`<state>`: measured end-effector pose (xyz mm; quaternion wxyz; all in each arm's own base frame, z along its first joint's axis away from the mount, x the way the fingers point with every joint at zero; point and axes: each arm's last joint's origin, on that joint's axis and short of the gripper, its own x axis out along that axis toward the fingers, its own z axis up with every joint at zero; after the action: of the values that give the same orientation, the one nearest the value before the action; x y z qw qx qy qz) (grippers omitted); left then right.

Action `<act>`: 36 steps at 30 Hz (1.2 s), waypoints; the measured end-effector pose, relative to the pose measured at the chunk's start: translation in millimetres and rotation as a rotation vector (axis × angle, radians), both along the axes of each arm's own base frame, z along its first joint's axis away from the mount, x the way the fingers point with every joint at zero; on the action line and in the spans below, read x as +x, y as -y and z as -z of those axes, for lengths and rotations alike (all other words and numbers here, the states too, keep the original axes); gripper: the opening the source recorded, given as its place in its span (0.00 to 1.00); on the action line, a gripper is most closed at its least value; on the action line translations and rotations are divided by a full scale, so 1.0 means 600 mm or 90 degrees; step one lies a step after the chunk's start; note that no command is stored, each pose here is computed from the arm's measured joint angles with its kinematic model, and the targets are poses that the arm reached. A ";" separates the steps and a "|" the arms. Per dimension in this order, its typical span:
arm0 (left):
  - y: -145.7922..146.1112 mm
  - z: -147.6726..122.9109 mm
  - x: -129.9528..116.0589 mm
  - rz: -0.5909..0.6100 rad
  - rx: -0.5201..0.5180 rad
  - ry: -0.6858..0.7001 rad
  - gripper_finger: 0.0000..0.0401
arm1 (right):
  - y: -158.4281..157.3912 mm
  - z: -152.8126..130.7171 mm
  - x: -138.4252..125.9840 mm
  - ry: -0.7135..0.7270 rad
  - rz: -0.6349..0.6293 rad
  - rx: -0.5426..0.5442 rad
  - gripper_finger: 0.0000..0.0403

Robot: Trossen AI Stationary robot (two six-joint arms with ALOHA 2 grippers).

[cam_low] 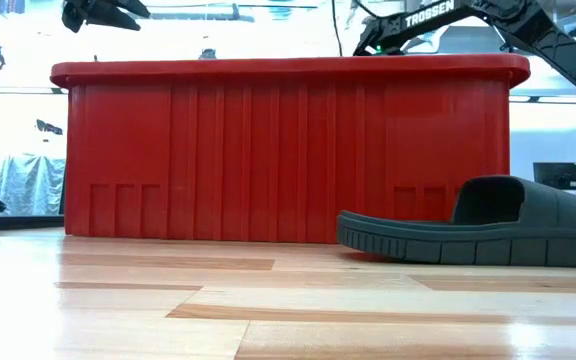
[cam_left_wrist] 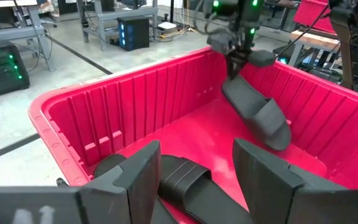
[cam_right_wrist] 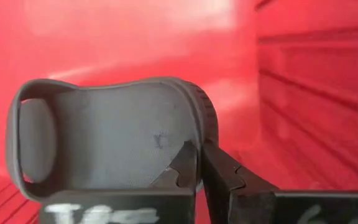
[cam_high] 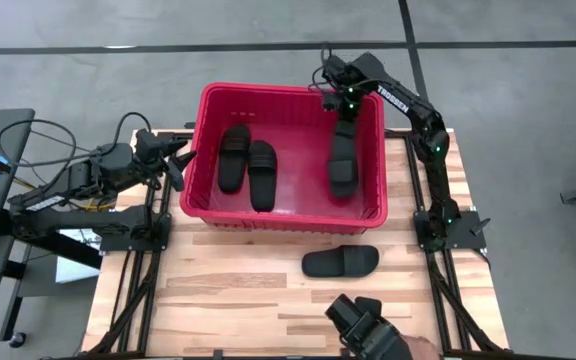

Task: Pick and place slides into bin
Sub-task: Put the black slide into the red organizer bin

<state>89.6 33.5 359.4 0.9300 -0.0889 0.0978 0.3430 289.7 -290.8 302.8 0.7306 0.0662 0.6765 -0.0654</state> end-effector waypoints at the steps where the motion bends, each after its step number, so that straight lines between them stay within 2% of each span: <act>1: 0.000 0.000 0.000 0.000 0.000 0.000 0.47 | -0.002 0.007 0.001 -0.008 0.000 0.008 0.00; 14: 0.000 0.000 0.000 0.000 0.000 0.000 0.47 | -0.011 0.030 0.003 -0.045 -0.008 0.015 0.01; 24: 0.000 0.000 0.000 -0.001 0.000 0.000 0.47 | -0.011 0.032 0.003 -0.047 -0.003 0.019 0.15; 36: 0.000 0.000 0.000 -0.001 0.000 0.000 0.47 | -0.010 0.033 0.004 -0.047 -0.002 0.018 0.17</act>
<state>89.5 33.5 359.4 0.9298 -0.0889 0.0975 0.3436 291.9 -284.7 282.9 0.7045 0.0728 0.7037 -0.0569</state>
